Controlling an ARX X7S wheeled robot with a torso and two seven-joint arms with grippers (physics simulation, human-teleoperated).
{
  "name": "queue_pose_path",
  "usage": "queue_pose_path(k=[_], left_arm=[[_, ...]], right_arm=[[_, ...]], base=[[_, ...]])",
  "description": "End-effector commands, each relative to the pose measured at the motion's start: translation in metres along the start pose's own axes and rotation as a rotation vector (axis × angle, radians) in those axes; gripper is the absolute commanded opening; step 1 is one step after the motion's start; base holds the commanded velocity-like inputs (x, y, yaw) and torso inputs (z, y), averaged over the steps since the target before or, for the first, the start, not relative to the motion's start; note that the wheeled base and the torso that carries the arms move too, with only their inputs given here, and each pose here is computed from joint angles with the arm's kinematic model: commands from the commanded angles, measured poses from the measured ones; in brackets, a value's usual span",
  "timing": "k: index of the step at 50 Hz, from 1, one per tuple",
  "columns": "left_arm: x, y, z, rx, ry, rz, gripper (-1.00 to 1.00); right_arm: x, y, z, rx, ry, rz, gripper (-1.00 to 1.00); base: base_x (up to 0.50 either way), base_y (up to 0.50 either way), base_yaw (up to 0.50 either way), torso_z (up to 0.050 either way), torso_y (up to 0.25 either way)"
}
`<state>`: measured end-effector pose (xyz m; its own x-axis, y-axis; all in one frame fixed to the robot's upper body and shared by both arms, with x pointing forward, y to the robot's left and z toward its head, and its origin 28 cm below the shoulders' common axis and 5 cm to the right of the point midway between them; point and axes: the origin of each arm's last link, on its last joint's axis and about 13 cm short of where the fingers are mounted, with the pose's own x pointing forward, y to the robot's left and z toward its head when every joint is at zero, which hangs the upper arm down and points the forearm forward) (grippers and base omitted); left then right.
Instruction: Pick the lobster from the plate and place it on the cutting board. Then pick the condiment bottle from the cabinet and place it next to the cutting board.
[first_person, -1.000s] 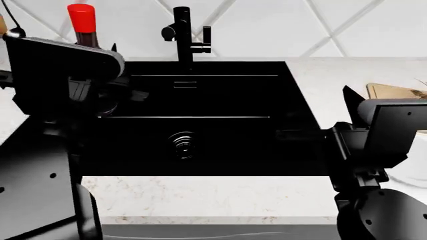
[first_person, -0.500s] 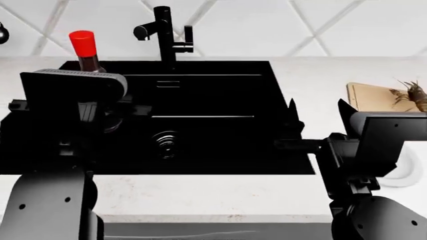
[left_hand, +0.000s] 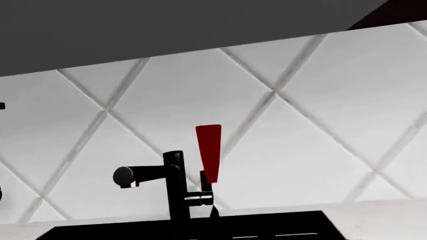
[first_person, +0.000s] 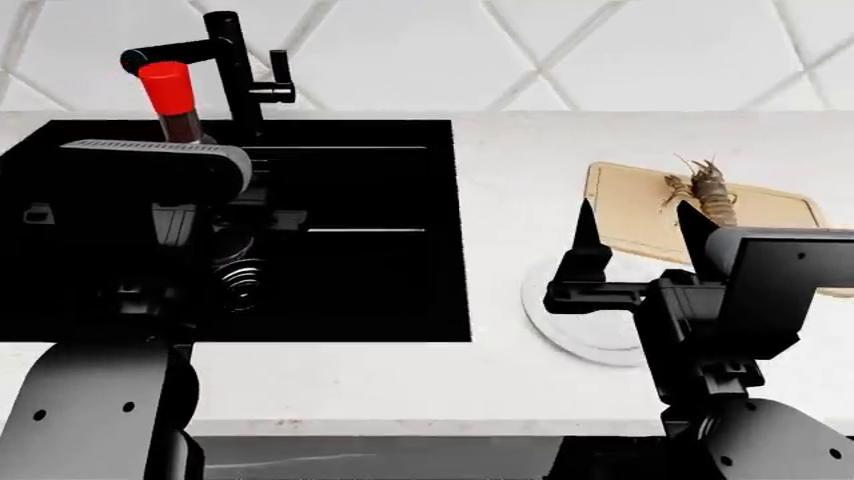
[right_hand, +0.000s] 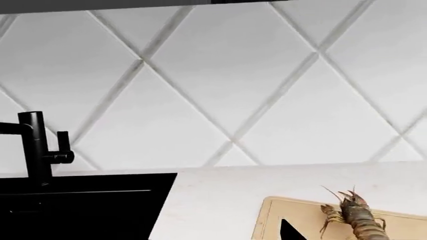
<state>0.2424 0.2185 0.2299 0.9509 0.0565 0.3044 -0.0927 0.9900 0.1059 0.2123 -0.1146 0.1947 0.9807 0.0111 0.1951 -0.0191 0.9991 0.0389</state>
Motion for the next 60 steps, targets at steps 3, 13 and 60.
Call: queue_pose_path(k=[3, 13, 60], left_arm=[[-0.0008, -0.0005, 0.0045, -0.009, -0.016, -0.002, -1.0], [-0.0019, -0.0003, 0.0043, -0.008, -0.016, -0.002, -1.0], [-0.0041, -0.0015, 0.0047, -0.012, -0.018, -0.007, -1.0]], right_arm=[[-0.0016, -0.0006, 0.0012, 0.006, -0.004, 0.001, 1.0], [-0.0018, -0.0007, 0.0002, 0.008, -0.002, -0.004, 1.0], [-0.0048, -0.0023, -0.0003, 0.004, -0.001, -0.008, 1.0]], base=[[-0.03, -0.5, 0.0, 0.0, 0.0], [-0.03, -0.5, 0.0, 0.0, 0.0], [-0.03, -0.5, 0.0, 0.0, 0.0]])
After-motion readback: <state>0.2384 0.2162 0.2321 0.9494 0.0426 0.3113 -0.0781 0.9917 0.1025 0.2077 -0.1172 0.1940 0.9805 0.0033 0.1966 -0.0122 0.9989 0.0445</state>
